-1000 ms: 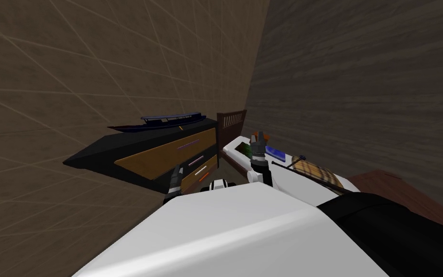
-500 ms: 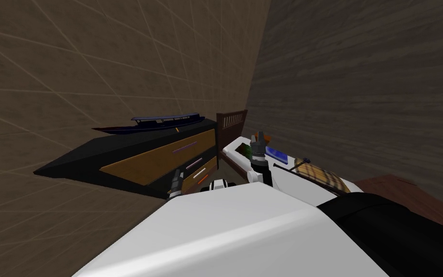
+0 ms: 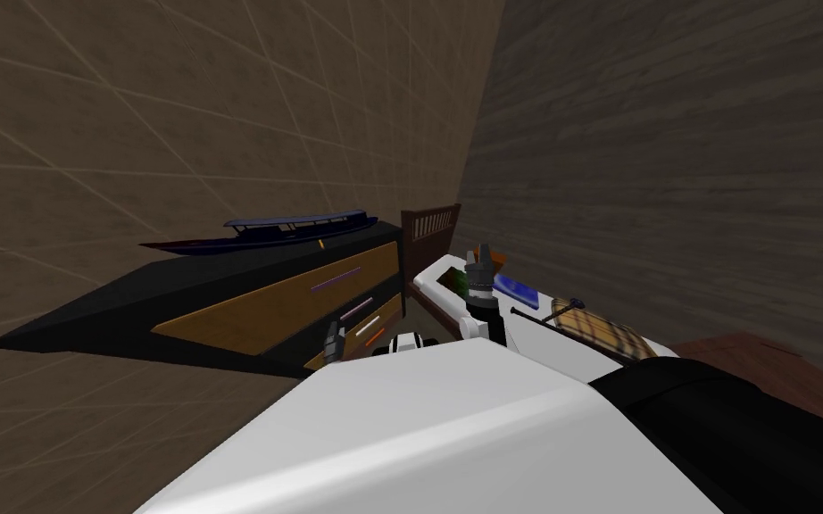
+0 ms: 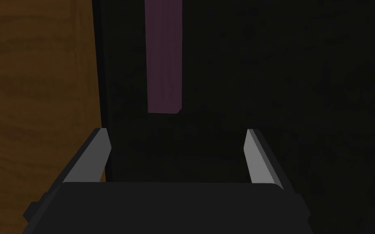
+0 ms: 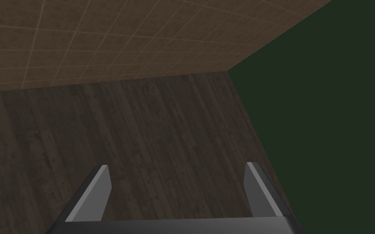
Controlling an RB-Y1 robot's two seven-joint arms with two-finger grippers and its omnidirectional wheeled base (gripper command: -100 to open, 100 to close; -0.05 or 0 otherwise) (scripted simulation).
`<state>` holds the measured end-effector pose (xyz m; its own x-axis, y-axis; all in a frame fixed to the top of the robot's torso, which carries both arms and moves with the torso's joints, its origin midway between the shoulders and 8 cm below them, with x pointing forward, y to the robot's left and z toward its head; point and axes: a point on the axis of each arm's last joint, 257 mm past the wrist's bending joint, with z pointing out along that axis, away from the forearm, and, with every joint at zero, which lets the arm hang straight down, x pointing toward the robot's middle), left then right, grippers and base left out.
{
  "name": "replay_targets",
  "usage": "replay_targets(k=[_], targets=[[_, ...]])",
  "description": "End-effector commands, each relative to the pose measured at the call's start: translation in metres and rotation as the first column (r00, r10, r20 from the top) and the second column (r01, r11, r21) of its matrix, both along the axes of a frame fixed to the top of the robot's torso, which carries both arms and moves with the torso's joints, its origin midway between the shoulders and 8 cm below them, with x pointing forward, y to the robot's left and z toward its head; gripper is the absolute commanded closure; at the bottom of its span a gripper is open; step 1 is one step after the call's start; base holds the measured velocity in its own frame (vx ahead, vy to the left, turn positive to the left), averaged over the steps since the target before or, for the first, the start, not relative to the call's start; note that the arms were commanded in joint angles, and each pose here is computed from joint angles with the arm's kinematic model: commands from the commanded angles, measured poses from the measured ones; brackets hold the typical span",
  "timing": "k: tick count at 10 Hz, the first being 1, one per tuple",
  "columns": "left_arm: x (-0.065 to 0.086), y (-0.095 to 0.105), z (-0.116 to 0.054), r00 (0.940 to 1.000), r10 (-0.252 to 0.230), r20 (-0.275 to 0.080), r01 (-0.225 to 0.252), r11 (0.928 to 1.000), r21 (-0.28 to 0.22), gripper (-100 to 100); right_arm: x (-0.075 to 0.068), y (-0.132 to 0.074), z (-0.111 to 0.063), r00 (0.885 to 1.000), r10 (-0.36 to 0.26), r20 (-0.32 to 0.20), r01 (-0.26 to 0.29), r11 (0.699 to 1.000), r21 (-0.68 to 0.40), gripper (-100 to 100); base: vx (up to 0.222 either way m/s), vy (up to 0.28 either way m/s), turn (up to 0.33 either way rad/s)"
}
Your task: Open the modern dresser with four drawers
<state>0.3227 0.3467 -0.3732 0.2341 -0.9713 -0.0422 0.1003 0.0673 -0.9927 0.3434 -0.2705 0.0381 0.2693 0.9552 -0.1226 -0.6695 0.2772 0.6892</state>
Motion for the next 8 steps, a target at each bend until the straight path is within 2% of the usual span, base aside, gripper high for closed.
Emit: replay_targets(k=[1, 3, 4, 5, 6, 7, 8], targets=[[-0.003, -0.006, -0.006, 0.9999, 0.01, -0.007, -0.01, 0.9997, -0.023, -100, 0.0, 0.0, 0.0, 1.0, 0.0, 0.0, 0.0, 1.0, 0.0, 0, 0.018, -0.012, 0.002], [0.009, 0.001, 0.001, 0.9999, 0.011, -0.007, -0.011, 0.9996, -0.024, -100, 0.0, 0.0, 0.0, 1.0, 0.0, 0.0, 0.0, 1.0, 0.0, 0, 0.039, -0.01, -0.002], [0.006, -0.001, 0.001, 0.9999, 0.011, -0.004, -0.011, 0.9997, -0.024, -100, 0.0, 0.0, 0.0, 1.0, 0.0, 0.0, 0.0, 1.0, 0.0, 0, 0.024, -0.004, -0.001], [0.0, -0.005, -0.004, 0.9999, 0.01, -0.007, -0.011, 0.9996, -0.025, 100, 0.0, 0.0, 0.0, 1.0, 0.0, 0.0, 0.0, 1.0, 0.0, 0, -0.015, 0.003, 0.003], [-0.003, -0.007, -0.006, 0.9999, 0.01, -0.007, -0.01, 0.9996, -0.025, 100, 0.0, 0.0, 0.0, 1.0, 0.0, 0.0, 0.0, 1.0, 0.0, 0, -0.029, 0.022, 0.001], [0.004, -0.005, 0.004, 0.9998, 0.007, 0.016, -0.007, 0.9998, -0.02, 100, 0.0, 0.0, 0.0, 1.0, 0.0, 0.0, 0.0, 1.0, 0.0, 0, -0.021, 0.0, -0.011], [0.001, -0.002, 0.004, 1.0, 0.001, 0.007, -0.001, 0.9998, -0.021, 100, 0.0, 0.0, 0.0, 1.0, 0.0, 0.0, 0.0, 1.0, 0.0, 0, -0.066, -0.096, 0.026]])
